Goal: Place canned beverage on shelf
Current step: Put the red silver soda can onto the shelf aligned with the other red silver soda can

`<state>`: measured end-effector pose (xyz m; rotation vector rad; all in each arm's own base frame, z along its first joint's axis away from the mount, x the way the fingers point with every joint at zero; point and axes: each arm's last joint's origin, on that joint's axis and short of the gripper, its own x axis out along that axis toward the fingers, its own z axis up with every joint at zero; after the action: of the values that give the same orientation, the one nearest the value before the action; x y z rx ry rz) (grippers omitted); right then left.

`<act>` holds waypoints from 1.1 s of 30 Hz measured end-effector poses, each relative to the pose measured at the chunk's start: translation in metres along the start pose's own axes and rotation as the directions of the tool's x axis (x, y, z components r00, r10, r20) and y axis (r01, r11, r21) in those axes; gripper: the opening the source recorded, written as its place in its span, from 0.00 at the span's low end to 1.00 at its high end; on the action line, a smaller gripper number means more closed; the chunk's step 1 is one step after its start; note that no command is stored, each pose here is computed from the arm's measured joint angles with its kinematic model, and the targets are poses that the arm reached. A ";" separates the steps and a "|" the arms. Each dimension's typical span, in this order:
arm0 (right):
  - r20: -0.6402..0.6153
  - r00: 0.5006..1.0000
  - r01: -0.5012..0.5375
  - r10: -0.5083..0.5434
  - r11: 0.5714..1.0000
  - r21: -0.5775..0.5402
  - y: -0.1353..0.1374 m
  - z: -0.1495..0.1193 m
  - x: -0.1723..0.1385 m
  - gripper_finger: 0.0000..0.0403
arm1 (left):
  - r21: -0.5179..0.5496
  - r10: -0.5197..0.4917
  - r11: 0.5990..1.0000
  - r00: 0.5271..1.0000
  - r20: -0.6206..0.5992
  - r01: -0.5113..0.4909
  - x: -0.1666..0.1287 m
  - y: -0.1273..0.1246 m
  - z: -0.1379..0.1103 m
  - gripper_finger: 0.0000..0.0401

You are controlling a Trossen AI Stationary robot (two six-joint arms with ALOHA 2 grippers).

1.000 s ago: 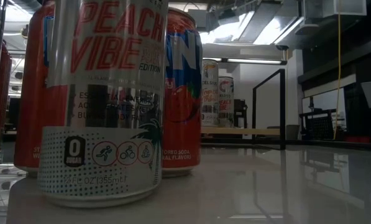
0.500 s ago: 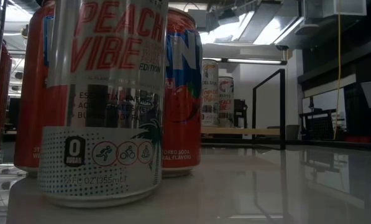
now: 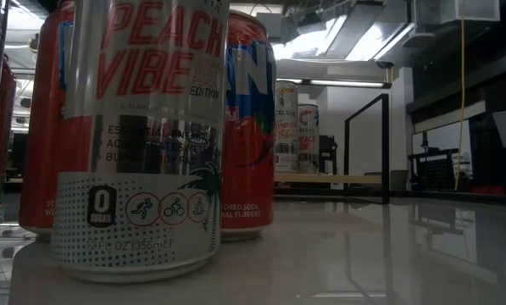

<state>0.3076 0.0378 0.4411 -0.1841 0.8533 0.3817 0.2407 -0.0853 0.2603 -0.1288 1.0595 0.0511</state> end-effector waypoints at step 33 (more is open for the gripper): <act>0.000 1.000 -0.003 0.003 1.000 0.000 0.000 0.000 0.000 0.97 | 0.077 0.053 0.996 0.989 -0.137 -0.042 0.044 -0.008 -0.002 0.72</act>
<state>0.3075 0.0379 0.4410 -0.1829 0.8538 0.3843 0.2617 -0.0943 0.2213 -0.0407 1.2026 0.0466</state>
